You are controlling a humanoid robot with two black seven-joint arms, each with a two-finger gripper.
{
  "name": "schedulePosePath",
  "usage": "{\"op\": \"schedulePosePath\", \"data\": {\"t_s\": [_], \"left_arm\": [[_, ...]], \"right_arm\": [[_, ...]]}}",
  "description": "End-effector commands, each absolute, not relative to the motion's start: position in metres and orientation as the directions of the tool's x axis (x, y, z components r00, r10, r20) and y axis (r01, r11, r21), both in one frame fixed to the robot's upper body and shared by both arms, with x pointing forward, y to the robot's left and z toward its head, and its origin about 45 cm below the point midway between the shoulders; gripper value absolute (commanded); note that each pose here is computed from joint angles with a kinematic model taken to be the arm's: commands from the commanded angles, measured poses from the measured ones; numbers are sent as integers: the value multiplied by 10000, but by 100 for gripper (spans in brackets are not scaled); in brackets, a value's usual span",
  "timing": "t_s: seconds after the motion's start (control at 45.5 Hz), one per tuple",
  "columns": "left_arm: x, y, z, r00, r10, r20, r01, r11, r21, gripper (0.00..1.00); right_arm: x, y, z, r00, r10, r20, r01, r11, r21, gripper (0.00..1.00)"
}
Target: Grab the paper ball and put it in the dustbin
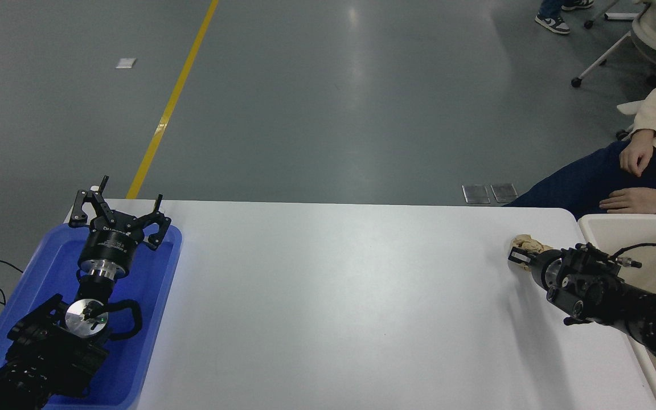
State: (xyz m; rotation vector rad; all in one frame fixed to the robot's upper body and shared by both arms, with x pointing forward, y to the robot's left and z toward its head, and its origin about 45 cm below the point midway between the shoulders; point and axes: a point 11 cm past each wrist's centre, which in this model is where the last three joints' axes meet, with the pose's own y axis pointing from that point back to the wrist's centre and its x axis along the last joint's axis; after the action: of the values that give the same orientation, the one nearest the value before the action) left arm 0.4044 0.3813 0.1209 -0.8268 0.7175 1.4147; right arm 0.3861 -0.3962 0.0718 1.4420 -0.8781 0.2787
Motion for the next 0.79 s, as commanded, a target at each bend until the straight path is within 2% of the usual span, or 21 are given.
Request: {"op": "schedulePosePath", "data": {"t_s": [0.0, 0.11, 0.396, 0.549, 0.615, 0.637, 0.769], "left_arm": [[4043, 3816, 1209, 428, 5472, -8359, -9977, -213, -650, 100], [4045, 3813, 1211, 442, 5467, -8362, -9976, -203, -660, 100], [4043, 3815, 1208, 431, 5481, -8353, -9977, -202, -647, 100], [4045, 3811, 1211, 445, 5476, -8356, -9977, -192, -657, 100], [4039, 3801, 1197, 422, 5460, -8367, -9979, -190, -627, 100], [4045, 3811, 1211, 445, 5476, -8356, -9977, -192, -657, 100], [4038, 3817, 1202, 416, 5481, -8354, -9978, -206, -632, 100]], "right_arm": [[3814, -4015, 1162, 6973, -3828, 6060, -6232, 940, 7764, 0], [3738, -4076, 1443, 7358, -3764, 5630, -5854, 644, 8081, 0], [3390, -3940, 2016, 9280, -1570, 3378, -3454, -231, 9382, 0], [3334, -3699, 2330, 9550, -703, 2881, -2925, -625, 9542, 0], [3337, -3632, 2542, 9605, -358, 2761, -2778, -612, 9587, 0], [3325, -3601, 2606, 9636, -254, 2663, -2674, -616, 9616, 0], [3270, -3402, 2967, 9733, 400, 2259, -2233, -599, 9729, 0]]}}
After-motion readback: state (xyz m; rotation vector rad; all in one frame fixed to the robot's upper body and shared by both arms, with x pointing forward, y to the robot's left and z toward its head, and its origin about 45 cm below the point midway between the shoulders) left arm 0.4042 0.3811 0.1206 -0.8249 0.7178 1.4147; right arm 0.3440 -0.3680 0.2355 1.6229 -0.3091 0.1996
